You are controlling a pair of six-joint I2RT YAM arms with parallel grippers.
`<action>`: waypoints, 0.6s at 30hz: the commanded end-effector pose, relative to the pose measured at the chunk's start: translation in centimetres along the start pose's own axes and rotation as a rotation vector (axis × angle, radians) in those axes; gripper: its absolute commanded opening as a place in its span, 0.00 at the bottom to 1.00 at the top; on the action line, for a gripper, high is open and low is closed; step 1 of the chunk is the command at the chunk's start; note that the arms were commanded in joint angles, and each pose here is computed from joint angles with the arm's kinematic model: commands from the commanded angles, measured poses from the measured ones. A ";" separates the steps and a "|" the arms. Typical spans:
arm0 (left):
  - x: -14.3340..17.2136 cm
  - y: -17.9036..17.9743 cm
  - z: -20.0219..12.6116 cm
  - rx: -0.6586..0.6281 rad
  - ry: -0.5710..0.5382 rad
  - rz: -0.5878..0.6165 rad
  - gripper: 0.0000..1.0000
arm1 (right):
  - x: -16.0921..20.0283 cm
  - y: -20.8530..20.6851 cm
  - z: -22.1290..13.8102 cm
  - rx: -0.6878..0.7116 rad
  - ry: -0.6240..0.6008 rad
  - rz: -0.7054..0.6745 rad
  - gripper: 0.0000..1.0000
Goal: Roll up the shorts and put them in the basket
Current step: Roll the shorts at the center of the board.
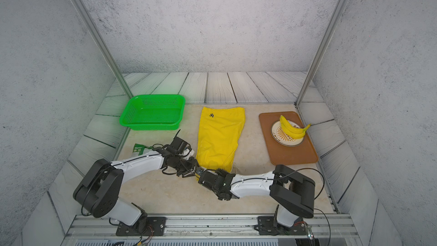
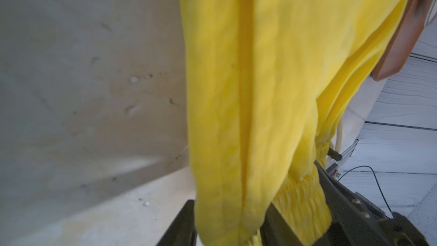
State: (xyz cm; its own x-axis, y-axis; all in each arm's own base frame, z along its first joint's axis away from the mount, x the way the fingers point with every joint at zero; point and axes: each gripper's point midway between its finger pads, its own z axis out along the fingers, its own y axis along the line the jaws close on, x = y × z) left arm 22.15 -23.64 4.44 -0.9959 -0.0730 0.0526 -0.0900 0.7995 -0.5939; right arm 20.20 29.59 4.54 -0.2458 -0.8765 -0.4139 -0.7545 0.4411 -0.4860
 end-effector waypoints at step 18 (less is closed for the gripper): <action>-3.0 5.1 -8.2 -0.260 -0.421 0.016 0.68 | -0.9 5.4 -1.8 -0.690 0.355 0.107 0.00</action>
State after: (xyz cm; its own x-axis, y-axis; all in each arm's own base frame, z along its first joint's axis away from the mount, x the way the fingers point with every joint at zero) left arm 25.34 -16.67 7.79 -0.9329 -0.2491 -0.2602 -0.1128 0.8881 -0.4456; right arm 17.61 33.04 3.94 -0.3653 -0.9114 -0.1896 -0.9260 0.3766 -0.0259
